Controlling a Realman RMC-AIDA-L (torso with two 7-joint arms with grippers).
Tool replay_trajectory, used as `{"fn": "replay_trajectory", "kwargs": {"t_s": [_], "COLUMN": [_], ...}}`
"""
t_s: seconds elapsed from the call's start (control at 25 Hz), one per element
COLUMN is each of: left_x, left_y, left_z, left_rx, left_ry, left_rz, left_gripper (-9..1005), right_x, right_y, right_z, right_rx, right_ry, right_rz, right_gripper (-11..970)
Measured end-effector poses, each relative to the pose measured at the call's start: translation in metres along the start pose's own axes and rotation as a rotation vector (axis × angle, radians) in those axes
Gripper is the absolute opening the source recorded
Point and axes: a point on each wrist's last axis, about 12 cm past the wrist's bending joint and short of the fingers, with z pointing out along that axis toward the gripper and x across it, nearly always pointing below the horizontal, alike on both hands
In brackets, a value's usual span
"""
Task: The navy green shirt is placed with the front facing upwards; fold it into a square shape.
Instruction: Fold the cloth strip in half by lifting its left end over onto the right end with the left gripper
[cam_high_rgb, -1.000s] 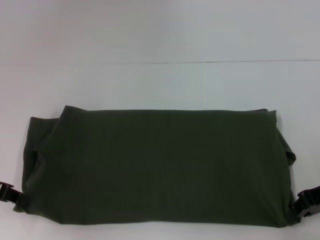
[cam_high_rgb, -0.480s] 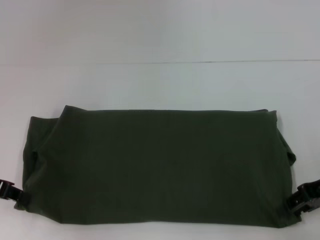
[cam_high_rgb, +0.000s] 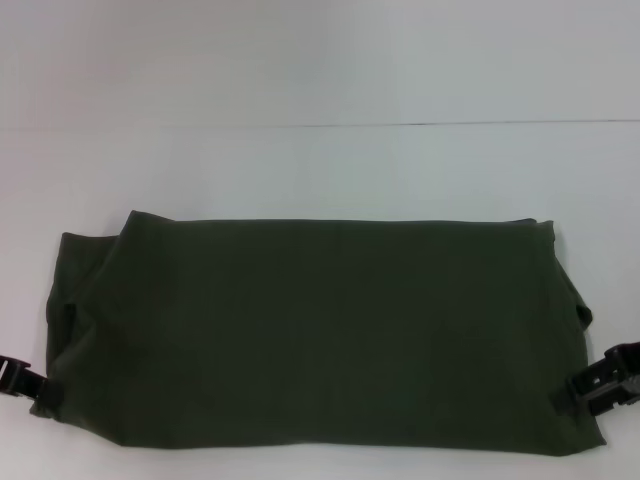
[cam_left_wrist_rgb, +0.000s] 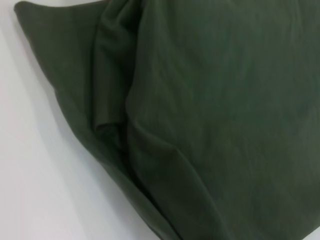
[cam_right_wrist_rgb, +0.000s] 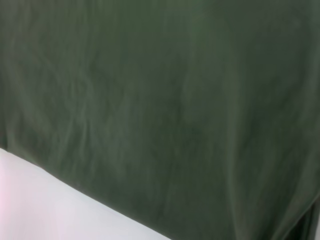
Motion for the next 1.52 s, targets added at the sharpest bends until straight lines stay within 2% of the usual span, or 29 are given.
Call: {"fn": "replay_trajectory", "kwargs": {"t_s": [0.2,0.52,0.68,0.84,1.0,1.16,1.36,1.52], "left_x": [-0.001,0.001,0.003,0.005,0.006,0.007,0.013,0.019], "left_y": [0.000,0.002,0.003,0.003,0.007,0.010,0.011,0.014], "left_z": [0.000,-0.001,0.000,0.001,-0.002,-0.004,-0.002,-0.003], "left_rx": [-0.001,-0.012,-0.013,-0.014,-0.021,-0.029,-0.028,-0.036], "left_ry": [-0.001,-0.006,-0.004,-0.006,-0.040,-0.058,-0.047,-0.045], "left_rz": [0.001,-0.013,-0.023,-0.036,-0.066,-0.097,-0.125,-0.159], "left_gripper": [40,40,39,39,41,50,142,205], "right_x": [-0.002,-0.001,0.001,0.003,0.004,0.004,0.004,0.003], "right_y": [0.000,-0.010,-0.012,-0.011,-0.007,-0.004,0.004,0.009], "right_z": [-0.020,-0.054,-0.062,-0.067,-0.066,-0.050,-0.029,-0.021], "right_rx": [0.003,-0.010,-0.072,-0.194,-0.325,-0.417,-0.477,-0.495], "right_ry": [-0.048,-0.201,-0.293,-0.425,-0.551,-0.597,-0.634,-0.669], "right_rz": [0.000,0.039,0.035,-0.013,-0.093,-0.163,-0.247,-0.290], "right_gripper": [699,700,699,693,692,692,693,694]}}
